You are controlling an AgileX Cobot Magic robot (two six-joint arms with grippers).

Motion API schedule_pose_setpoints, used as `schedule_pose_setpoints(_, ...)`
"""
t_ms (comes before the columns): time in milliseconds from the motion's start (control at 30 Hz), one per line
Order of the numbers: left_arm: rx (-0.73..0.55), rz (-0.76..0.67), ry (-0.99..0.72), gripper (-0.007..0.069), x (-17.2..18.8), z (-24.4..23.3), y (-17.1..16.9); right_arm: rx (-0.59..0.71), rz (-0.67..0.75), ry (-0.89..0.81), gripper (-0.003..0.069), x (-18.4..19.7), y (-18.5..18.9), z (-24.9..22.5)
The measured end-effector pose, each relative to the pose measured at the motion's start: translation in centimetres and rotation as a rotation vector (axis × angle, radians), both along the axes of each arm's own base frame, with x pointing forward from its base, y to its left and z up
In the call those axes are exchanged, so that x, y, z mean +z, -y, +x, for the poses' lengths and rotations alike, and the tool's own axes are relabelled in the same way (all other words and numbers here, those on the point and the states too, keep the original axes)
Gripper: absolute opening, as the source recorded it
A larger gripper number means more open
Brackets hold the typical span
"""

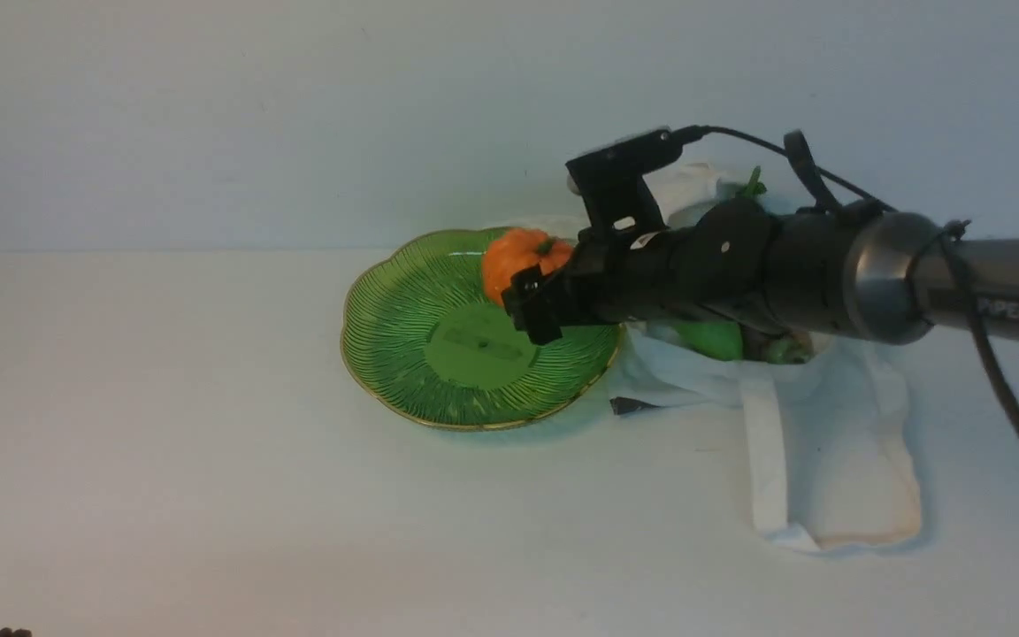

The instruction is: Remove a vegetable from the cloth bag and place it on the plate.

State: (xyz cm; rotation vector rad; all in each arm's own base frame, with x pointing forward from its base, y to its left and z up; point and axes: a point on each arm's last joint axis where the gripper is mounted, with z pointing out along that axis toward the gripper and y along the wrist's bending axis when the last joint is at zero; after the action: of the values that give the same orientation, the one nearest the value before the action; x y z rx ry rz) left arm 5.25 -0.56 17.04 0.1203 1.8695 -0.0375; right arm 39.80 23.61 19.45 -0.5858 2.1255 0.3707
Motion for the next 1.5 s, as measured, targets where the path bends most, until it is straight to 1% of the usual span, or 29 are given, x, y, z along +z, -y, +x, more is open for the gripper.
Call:
schedule_pose_setpoints(200, 0.000, 0.000, 0.000, -0.0005, 0.0, 0.0, 0.0, 0.016, 0.007, -0.006, 0.0691, 0.7, 0.0, -0.3)
schedule_pose_setpoints(300, 0.000, 0.000, 0.000, -0.0005, 0.0, 0.0, 0.0, 0.056, 0.035, -0.010, 0.0691, 3.4, 0.2, -1.3)
schedule_pose_setpoints(400, 0.000, 0.000, 0.000, -0.0005, 0.0, 0.0, 0.0, 0.092, 0.074, 0.014, 0.0685, 7.8, 1.5, -2.6)
schedule_pose_setpoints(467, 0.000, 0.000, 0.000, -0.0005, 0.0, 0.0, 0.0, 0.120, 0.101, 0.045, 0.0662, 11.6, 3.0, -4.2)
schedule_pose_setpoints(533, 0.000, 0.000, 0.000, -0.0005, 0.0, 0.0, 0.0, 0.142, 0.116, 0.074, 0.0627, 14.6, 4.4, -5.6)
schedule_pose_setpoints(567, 0.000, 0.000, 0.000, -0.0005, 0.0, 0.0, 0.0, 0.144, 0.116, 0.080, 0.0622, 14.9, 4.6, -5.8)
schedule_pose_setpoints(600, 0.000, 0.000, 0.000, -0.0005, 0.0, 0.0, 0.0, 0.166, 0.122, 0.123, 0.0571, 18.1, 6.3, -7.9)
schedule_pose_setpoints(633, 0.000, 0.000, 0.000, -0.0005, 0.0, 0.0, 0.0, 0.171, 0.118, 0.134, 0.0557, 18.8, 6.7, -8.4)
schedule_pose_setpoints(667, 0.000, 0.000, 0.000, -0.0005, 0.0, 0.0, 0.0, 0.179, 0.114, 0.161, 0.0521, 20.8, 7.9, -10.0)
schedule_pose_setpoints(700, 0.000, 0.000, 0.000, -0.0005, 0.0, 0.0, 0.0, 0.175, 0.105, 0.182, 0.0490, 21.9, 8.7, -11.1)
schedule_pose_setpoints(767, 0.000, 0.000, 0.000, -0.0005, 0.0, 0.0, 0.0, 0.183, 0.092, 0.231, 0.0375, 25.0, 11.1, -14.7)
schedule_pose_setpoints(800, 0.000, 0.000, 0.000, -0.0005, 0.0, 0.0, 0.0, 0.176, 0.091, 0.243, 0.0336, 25.9, 11.9, -15.9)
schedule_pose_setpoints(833, 0.000, 0.000, 0.000, -0.0005, 0.0, 0.0, 0.0, 0.158, 0.080, 0.255, 0.0276, 26.9, 13.0, -17.5)
schedule_pose_setpoints(900, 0.000, 0.000, 0.000, -0.0005, 0.0, 0.0, 0.0, 0.122, 0.054, 0.282, 0.0188, 28.5, 14.8, -20.9)
schedule_pose_setpoints(933, 0.000, 0.000, 0.000, -0.0005, 0.0, 0.0, 0.0, 0.116, 0.044, 0.290, 0.0168, 28.8, 15.2, -21.7)
schedule_pose_setpoints(967, 0.000, 0.000, 0.000, -0.0005, 0.0, 0.0, 0.0, 0.097, 0.034, 0.300, 0.0132, 29.3, 15.9, -23.1)
schedule_pose_setpoints(1000, 0.000, 0.000, 0.000, -0.0005, 0.0, 0.0, 0.0, 0.069, 0.020, 0.317, 0.0078, 29.9, 16.8, -25.3)
schedule_pose_setpoints(1033, 0.000, 0.000, 0.000, -0.0005, 0.0, 0.0, 0.0, 0.050, 0.016, 0.334, 0.0042, 30.5, 17.7, -27.6)
schedule_pose_setpoints(1100, 0.000, 0.000, 0.000, -0.0005, 0.0, 0.0, 0.0, -0.016, 0.028, 0.398, 0.0001, 30.9, 19.4, -31.8)
schedule_pose_setpoints(1133, 0.000, 0.000, 0.000, -0.0005, 0.0, 0.0, 0.0, -0.023, 0.033, 0.397, -0.0001, 30.8, 19.5, -32.1)
schedule_pose_setpoints(1167, 0.000, 0.000, 0.000, -0.0005, 0.0, 0.0, 0.0, -0.041, 0.046, 0.437, -0.0008, 30.7, 20.2, -34.2)
schedule_pose_setpoints(1200, 0.000, 0.000, 0.000, -0.0005, 0.0, 0.0, 0.0, -0.072, 0.071, 0.497, -0.0013, 30.0, 21.2, -37.2)
schedule_pose_setpoints(1233, 0.000, 0.000, 0.000, -0.0005, 0.0, 0.0, 0.0, -0.089, 0.097, 0.538, -0.0013, 29.2, 21.8, -38.9)
schedule_pose_setpoints(1267, 0.000, 0.000, 0.000, -0.0005, 0.0, 0.0, 0.0, -0.103, 0.133, 0.593, -0.0014, 27.9, 22.4, -40.9)
schedule_pose_setpoints(1300, 0.000, 0.000, 0.000, -0.0005, 0.0, 0.0, 0.0, -0.112, 0.189, 0.661, -0.0014, 25.6, 22.7, -42.3)
schedule_pose_setpoints(1400, 0.000, 0.000, 0.000, -0.0005, 0.0, 0.0, 0.0, -0.123, 0.274, 0.726, -0.0015, 20.7, 22.8, -42.7)
schedule_pose_setpoints(1433, 0.000, 0.000, 0.000, -0.0005, 0.0, 0.0, 0.0, -0.126, 0.280, 0.728, -0.0015, 20.0, 22.8, -42.5)
schedule_pose_setpoints(1467, 0.000, 0.000, 0.000, -0.0005, 0.0, 0.0, 0.0, -0.132, 0.300, 0.724, -0.0015, 17.5, 22.5, -41.6)
schedule_pose_setpoints(1500, 0.000, 0.000, 0.000, -0.0005, 0.0, 0.0, 0.0, -0.134, 0.308, 0.720, -0.0015, 16.5, 22.4, -41.2)
